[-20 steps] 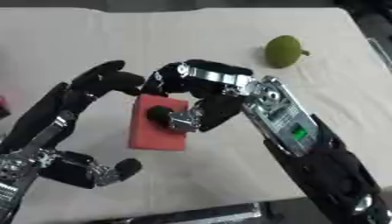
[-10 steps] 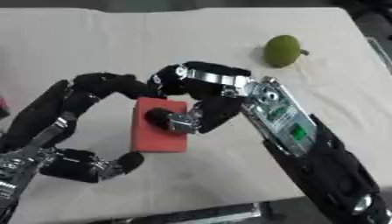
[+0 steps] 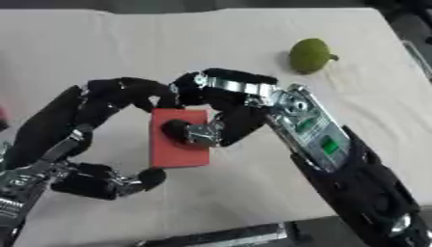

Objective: Pick up the objects with one hand, pass them to the other hand, and then place them into the box on the other side of the table.

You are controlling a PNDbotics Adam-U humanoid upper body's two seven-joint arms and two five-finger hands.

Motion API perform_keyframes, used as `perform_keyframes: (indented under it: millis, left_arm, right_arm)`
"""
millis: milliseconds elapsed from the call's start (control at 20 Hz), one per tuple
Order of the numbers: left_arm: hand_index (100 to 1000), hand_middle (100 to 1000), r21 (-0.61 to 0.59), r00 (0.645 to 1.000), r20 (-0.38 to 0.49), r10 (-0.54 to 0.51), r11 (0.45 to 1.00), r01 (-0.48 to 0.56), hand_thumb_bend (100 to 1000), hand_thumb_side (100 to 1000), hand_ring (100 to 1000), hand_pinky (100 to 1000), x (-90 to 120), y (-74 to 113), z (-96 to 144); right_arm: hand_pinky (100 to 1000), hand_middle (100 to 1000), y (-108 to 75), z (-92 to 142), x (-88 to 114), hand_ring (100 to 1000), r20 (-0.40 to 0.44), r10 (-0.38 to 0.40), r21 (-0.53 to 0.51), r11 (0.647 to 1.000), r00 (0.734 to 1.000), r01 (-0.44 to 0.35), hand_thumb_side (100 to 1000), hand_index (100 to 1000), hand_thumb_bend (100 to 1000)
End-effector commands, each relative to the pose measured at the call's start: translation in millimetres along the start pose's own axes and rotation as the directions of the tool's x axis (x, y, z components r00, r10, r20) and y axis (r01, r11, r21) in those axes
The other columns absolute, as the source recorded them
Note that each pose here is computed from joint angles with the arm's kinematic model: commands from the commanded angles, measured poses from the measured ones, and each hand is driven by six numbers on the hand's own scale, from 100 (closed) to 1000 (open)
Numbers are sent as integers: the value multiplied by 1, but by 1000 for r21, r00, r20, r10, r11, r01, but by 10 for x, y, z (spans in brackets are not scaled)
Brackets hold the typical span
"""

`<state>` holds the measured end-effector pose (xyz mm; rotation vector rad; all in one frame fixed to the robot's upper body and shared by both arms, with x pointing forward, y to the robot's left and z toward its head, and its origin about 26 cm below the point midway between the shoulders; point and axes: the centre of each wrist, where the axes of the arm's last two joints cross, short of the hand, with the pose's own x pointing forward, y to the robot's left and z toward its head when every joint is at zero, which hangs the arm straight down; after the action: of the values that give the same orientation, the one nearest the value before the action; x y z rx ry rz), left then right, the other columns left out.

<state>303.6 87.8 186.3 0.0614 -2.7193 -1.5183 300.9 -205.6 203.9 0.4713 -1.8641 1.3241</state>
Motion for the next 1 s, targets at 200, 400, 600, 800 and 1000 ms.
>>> perform_keyframes:
  millis: [200,400,600,800,1000]
  left_arm:
    - [1000,718,-17,998,68,-11,1000,12,386,166,279,533,92,-26,-133]
    - [1000,651,-37,997,72,-27,999,29,363,164,249,531,105,-48,-153]
    - [1000,653,-37,997,78,-22,999,25,409,216,252,535,122,-70,-172]
    - [1000,658,-44,995,96,-16,999,21,455,232,253,533,139,-78,-183]
    - [998,650,-43,995,95,-27,999,31,447,168,245,525,145,-64,-191]
  right_arm:
    - [847,402,-46,-2,74,473,19,24,-3,1000,1000,-24,504,530,100]
    - [847,402,-47,-2,75,473,19,22,-4,1000,1000,-22,510,530,100]
    - [846,402,-47,-2,75,473,17,18,-4,1000,1000,-18,510,530,100]
    - [846,402,-46,-1,74,472,14,14,-4,1000,1000,-14,511,530,100]
    - [846,402,-43,1,70,472,10,9,-3,1000,1000,-9,511,529,100]
